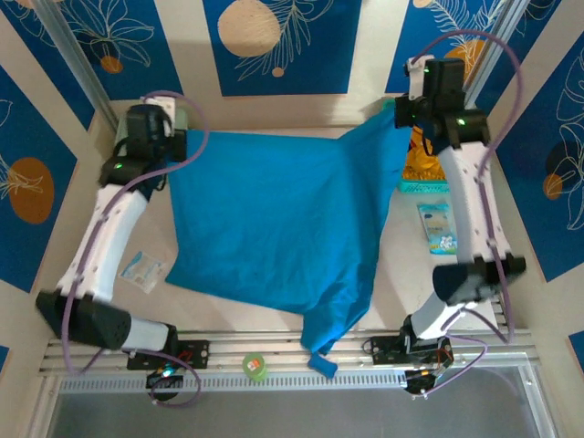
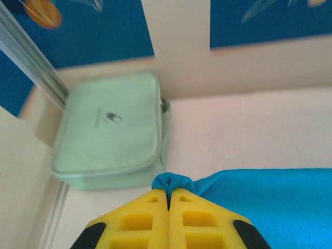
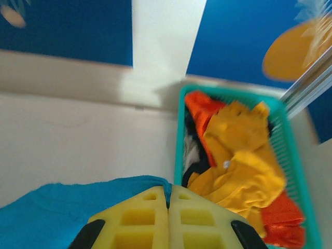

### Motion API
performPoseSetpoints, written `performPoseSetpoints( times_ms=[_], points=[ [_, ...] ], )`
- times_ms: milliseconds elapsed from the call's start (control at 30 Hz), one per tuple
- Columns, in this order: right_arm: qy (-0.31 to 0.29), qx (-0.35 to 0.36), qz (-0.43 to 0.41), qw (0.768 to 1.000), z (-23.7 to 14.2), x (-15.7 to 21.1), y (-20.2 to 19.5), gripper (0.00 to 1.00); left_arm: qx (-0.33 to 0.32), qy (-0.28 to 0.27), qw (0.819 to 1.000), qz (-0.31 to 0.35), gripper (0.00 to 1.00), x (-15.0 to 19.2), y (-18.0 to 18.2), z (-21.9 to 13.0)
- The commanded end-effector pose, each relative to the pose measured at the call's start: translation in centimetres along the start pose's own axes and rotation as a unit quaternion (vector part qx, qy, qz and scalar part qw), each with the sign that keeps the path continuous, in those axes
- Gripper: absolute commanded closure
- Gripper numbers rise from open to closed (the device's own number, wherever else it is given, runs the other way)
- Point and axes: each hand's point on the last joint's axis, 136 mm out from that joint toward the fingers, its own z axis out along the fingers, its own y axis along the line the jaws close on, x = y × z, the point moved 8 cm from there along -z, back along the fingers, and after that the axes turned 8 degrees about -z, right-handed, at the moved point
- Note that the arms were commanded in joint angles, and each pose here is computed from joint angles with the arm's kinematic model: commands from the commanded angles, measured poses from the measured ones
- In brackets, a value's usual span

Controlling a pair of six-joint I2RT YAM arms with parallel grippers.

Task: Fold and stack the t-shirts

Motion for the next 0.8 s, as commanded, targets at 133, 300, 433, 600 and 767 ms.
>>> performPoseSetpoints(
  times_ms=[133,300,433,600,767],
  points=[
    [0.055,-0.054,0.028,0.997,16.4,2.8,-0.1,1.00,-0.017,0.020,1.000,0.000,1.00,2.5,-2.8,13.3],
    [0.083,-0.072,0.019,0.994,23.1,4.5,0.7,1.00,-0.040,0.030,0.998,0.026,1.00,3.4,-4.0,19.5],
    [0.083,-0.085,0.026,0.993,24.3,4.7,1.1,1.00,-0.051,0.039,0.997,0.044,1.00,3.9,-4.4,22.3],
    [0.082,-0.100,0.040,0.991,22.9,5.0,1.4,1.00,-0.061,0.045,0.996,0.054,1.00,4.5,-4.3,23.0],
    [0.080,-0.122,0.057,0.988,20.1,6.1,2.0,1.00,-0.073,0.047,0.995,0.055,1.00,5.2,-3.1,22.6]
  ],
)
